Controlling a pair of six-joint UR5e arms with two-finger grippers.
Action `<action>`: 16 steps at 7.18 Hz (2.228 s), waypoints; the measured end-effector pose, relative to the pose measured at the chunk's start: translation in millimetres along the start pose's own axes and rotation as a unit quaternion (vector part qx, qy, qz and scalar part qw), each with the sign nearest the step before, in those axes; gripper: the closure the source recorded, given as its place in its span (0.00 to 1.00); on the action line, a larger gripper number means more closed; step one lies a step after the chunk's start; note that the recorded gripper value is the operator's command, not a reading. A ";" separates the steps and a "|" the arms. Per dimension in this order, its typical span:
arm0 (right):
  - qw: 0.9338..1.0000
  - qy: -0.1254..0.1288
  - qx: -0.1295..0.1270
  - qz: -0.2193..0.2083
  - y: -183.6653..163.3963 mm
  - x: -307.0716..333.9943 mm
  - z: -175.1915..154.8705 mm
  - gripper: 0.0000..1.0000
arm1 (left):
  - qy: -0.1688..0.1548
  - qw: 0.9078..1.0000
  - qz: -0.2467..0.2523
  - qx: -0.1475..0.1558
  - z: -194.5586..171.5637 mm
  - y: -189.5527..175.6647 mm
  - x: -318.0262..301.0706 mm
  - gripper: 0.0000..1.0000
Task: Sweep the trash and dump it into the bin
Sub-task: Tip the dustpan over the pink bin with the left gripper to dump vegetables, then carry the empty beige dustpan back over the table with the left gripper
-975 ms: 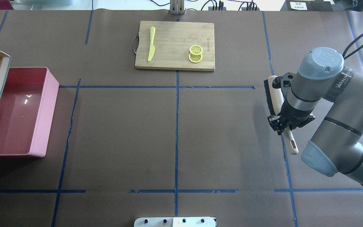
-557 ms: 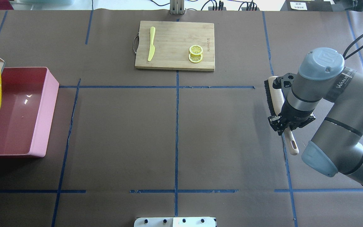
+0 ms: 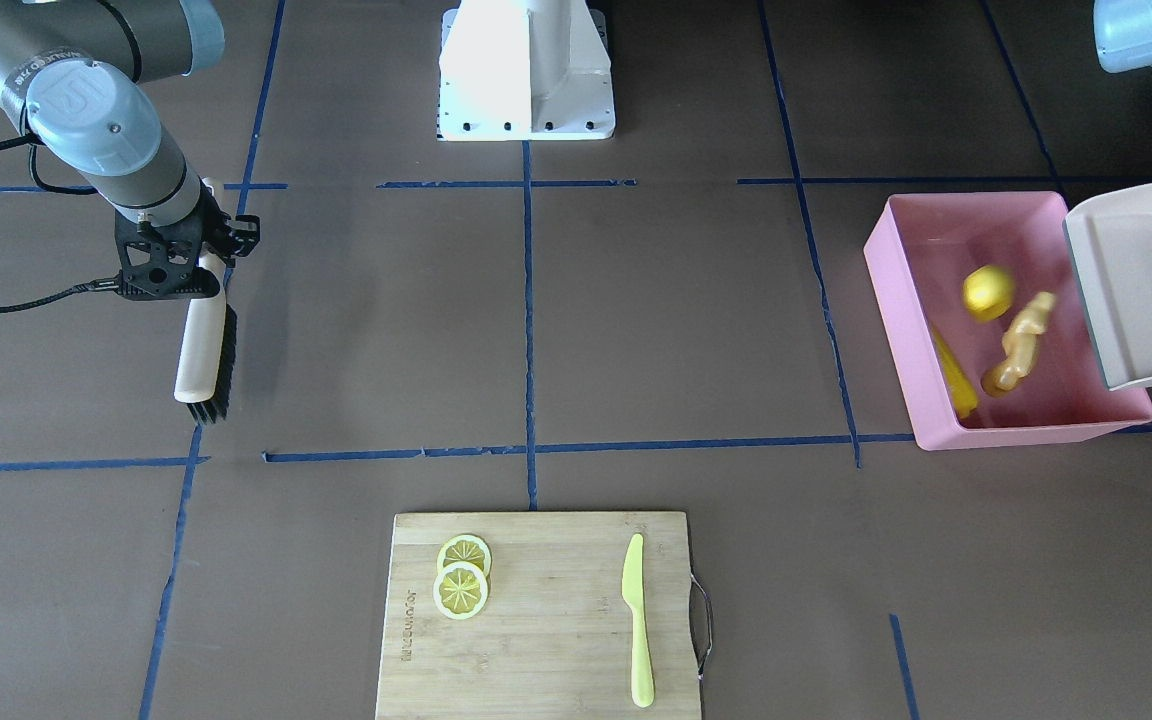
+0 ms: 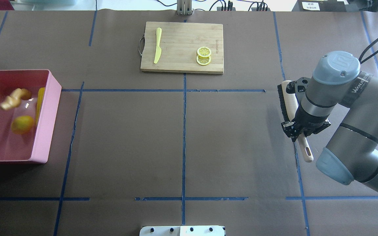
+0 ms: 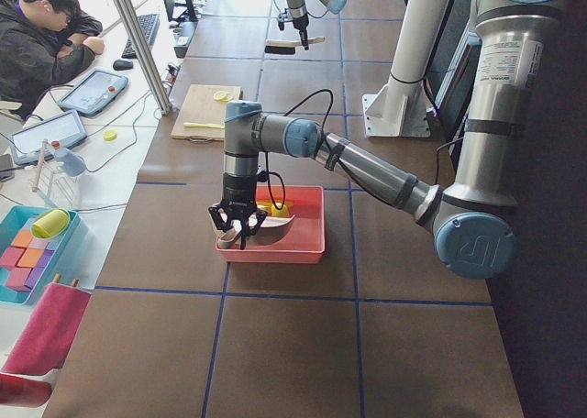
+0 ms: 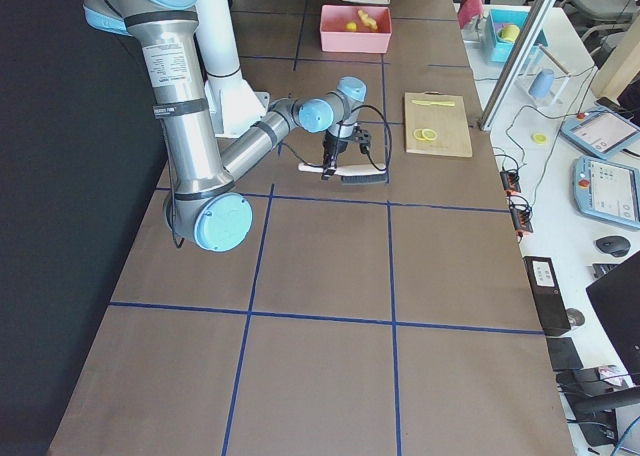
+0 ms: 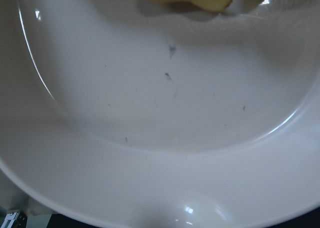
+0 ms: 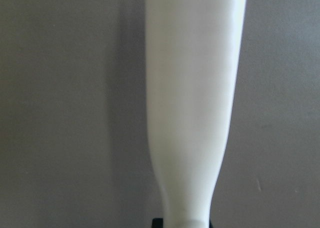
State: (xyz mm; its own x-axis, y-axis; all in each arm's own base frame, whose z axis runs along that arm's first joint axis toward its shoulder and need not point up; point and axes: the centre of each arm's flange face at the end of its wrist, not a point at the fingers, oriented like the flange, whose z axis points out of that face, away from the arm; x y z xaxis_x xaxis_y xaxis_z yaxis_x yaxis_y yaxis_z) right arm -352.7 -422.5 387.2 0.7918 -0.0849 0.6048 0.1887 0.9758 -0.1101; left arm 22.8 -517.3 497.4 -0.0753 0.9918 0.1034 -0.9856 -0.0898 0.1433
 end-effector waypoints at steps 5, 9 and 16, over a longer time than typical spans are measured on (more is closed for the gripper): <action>1.000 0.000 0.000 -0.001 0.4 -0.3 0.3 0.99 | 0.007 0.999 -0.002 0.048 -3.2 -10.5 1.1 0.98; 1.000 0.000 0.000 0.000 0.3 -0.2 0.3 0.99 | -0.007 0.989 -0.052 0.142 -50.8 -59.4 -9.7 0.98; 1.000 -0.003 0.001 0.001 1.7 -1.6 -2.2 0.99 | 0.025 0.974 -0.045 0.219 -133.3 -326.5 34.3 0.96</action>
State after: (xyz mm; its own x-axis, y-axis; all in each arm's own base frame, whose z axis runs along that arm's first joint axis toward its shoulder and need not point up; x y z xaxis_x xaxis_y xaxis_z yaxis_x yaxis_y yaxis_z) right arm -352.4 -421.1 384.4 0.7889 -0.0822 0.6091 0.1862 0.9764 -0.1095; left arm 321.8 -441.8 323.0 -0.0094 0.9997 0.0241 -0.8304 -0.0212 0.5568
